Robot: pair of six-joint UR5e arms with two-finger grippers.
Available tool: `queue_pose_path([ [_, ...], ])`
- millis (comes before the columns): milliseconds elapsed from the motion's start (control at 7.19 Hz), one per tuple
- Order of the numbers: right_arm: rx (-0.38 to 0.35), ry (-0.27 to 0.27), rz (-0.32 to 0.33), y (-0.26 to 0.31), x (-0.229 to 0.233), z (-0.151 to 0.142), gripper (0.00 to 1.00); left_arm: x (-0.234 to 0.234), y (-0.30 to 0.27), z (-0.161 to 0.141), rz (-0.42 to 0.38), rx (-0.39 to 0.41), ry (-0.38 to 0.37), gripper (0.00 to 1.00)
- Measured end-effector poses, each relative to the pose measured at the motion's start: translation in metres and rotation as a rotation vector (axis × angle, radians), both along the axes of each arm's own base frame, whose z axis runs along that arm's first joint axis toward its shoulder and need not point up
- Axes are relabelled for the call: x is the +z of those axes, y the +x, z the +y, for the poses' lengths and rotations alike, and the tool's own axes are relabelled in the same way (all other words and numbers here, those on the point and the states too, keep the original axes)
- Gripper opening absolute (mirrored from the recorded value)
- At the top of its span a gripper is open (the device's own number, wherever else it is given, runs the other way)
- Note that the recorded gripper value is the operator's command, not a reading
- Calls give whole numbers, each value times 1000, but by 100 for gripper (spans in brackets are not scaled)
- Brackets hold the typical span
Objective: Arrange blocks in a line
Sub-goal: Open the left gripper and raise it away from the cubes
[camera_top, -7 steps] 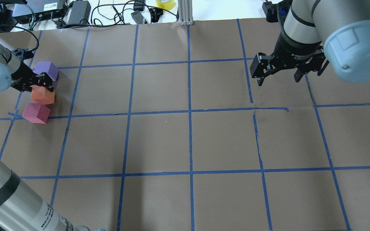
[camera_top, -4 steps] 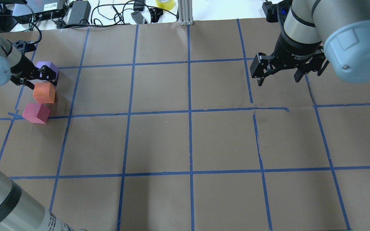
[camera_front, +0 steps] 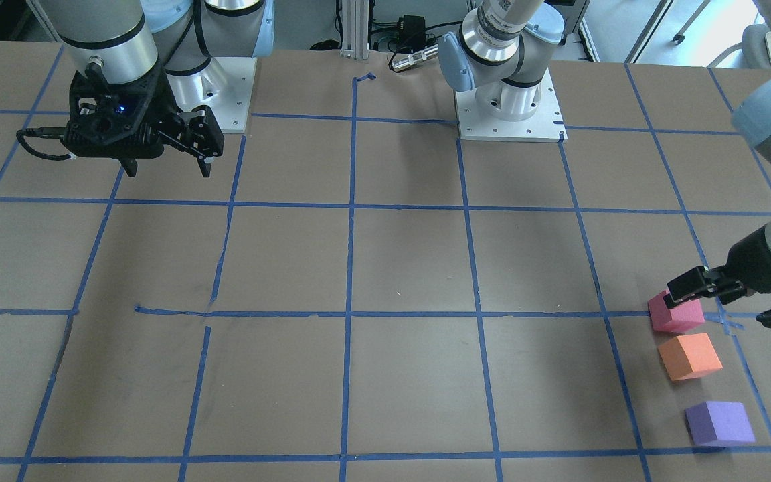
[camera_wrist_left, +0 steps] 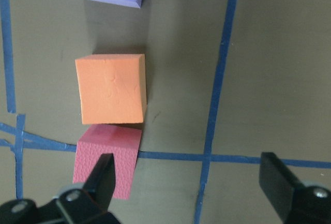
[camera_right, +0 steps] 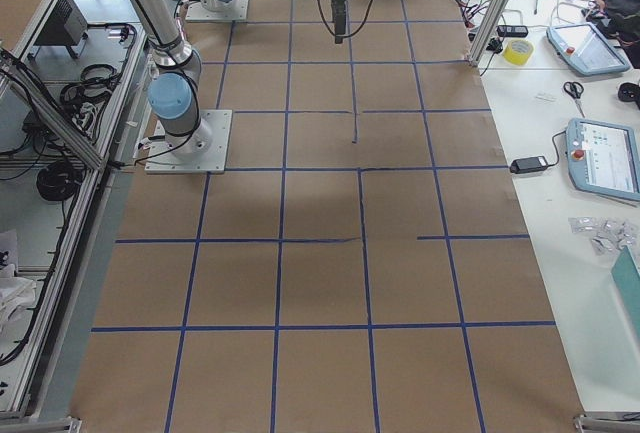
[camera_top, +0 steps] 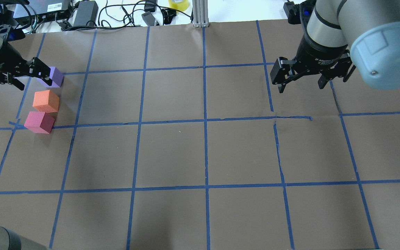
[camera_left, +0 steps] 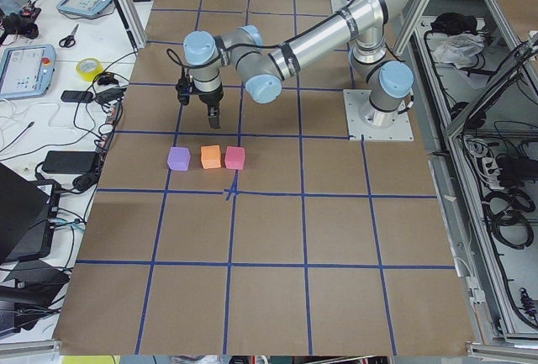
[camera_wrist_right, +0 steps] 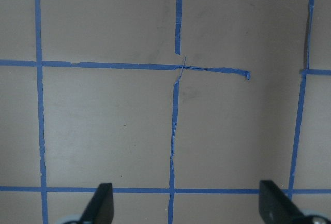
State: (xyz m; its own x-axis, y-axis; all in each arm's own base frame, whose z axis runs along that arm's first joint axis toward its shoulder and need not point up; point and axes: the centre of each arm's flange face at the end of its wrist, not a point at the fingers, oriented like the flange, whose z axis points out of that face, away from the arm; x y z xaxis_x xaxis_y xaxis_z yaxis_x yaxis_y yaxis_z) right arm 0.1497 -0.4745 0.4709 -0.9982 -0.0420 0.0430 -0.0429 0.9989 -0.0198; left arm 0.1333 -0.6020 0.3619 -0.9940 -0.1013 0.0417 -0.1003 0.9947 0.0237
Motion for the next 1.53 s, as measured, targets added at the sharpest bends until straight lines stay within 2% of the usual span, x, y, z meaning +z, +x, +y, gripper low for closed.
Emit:
queue_pose_path([
  [417, 0, 0, 0, 0, 0, 0, 100, 63, -119, 35, 6, -38, 40, 100],
  [556, 0, 0, 0, 0, 0, 0, 100, 79, -168, 48, -4, -29, 38, 100],
  [834, -1, 0, 0, -1, 0, 0, 100, 111, -228, 78, -5, 36, 13, 100],
  [1113, -1, 0, 0, -1, 0, -1, 100, 127, -257, 102, -11, 12, -12, 100],
  [1530, -2, 1, 0, -1, -1, -1, 100, 133, -265, 105, -57, -57, -90, 100],
])
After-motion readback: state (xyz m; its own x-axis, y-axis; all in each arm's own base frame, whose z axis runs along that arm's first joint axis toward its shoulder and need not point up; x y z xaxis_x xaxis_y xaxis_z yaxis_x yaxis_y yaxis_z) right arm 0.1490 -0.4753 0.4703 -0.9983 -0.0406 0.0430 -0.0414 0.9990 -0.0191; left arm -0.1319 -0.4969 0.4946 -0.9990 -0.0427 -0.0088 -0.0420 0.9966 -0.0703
